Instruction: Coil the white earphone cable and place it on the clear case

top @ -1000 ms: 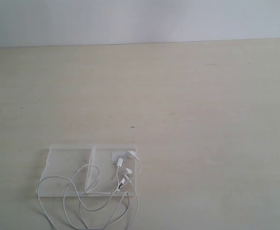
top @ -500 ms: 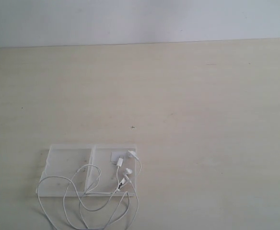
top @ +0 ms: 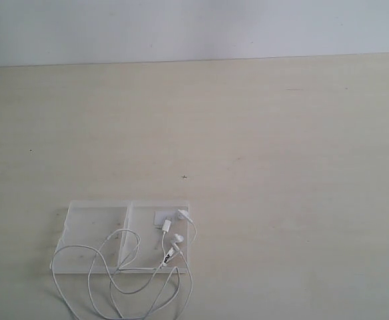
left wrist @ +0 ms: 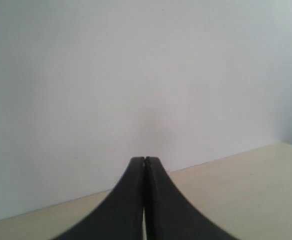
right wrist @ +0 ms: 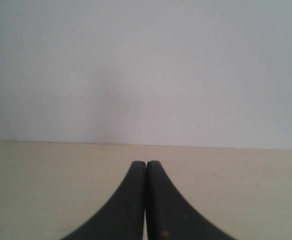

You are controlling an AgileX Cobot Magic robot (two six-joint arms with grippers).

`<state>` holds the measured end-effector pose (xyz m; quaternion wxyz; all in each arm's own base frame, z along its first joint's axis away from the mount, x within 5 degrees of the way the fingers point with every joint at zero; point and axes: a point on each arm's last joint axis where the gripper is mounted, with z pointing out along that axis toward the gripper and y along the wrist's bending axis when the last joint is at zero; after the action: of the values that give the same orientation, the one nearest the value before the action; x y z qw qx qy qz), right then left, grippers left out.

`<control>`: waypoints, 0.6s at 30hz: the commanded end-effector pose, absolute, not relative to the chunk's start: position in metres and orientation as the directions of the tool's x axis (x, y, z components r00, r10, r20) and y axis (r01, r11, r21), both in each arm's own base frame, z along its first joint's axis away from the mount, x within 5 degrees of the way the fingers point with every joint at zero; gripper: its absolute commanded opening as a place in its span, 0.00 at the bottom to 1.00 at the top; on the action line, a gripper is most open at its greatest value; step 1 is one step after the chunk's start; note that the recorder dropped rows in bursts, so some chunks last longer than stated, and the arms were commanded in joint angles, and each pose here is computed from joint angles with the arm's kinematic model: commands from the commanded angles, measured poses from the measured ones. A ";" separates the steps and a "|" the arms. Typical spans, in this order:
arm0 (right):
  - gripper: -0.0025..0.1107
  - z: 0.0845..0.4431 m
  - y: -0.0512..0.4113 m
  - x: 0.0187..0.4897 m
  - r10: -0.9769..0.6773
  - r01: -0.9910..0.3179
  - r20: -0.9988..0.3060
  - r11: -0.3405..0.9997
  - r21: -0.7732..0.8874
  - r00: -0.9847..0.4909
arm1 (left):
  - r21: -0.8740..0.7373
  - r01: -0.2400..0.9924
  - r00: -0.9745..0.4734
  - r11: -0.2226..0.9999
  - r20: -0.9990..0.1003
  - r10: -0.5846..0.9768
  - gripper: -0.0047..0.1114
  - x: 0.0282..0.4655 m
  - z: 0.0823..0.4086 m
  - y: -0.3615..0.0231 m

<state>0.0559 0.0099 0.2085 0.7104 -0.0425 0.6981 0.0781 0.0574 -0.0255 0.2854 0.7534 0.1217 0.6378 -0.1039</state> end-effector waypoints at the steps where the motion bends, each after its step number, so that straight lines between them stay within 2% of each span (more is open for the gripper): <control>1: 0.02 0.208 0.009 0.056 0.049 -0.164 -0.999 0.986 0.044 0.022 | 0.047 0.266 0.139 0.963 -0.990 0.010 0.04 0.060 0.275 -0.021; 5: 0.02 0.208 0.009 0.056 0.049 -0.164 -0.999 0.986 0.044 0.022 | -0.031 0.275 0.119 0.961 -0.991 -0.066 0.04 0.061 0.272 -0.021; 10: 0.02 0.208 0.009 0.056 0.049 -0.164 -0.999 0.986 0.044 0.022 | -0.031 0.273 0.121 0.962 -0.990 -0.066 0.04 0.061 0.272 -0.021; 13: 0.02 0.208 0.009 0.056 0.049 -0.164 -0.999 0.986 0.044 0.022 | -0.111 0.238 0.110 0.965 -0.984 -0.140 0.04 0.063 0.266 -0.017; 18: 0.02 0.208 0.009 0.056 0.049 -0.164 -0.999 0.986 0.044 0.022 | -0.145 0.209 0.120 0.967 -0.978 -0.173 0.04 0.065 0.258 -0.014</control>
<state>0.0559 0.0099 0.2085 0.7104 -0.0425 0.6981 0.0781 0.0650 -0.0169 0.2603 0.7480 0.0396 0.6516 -0.1200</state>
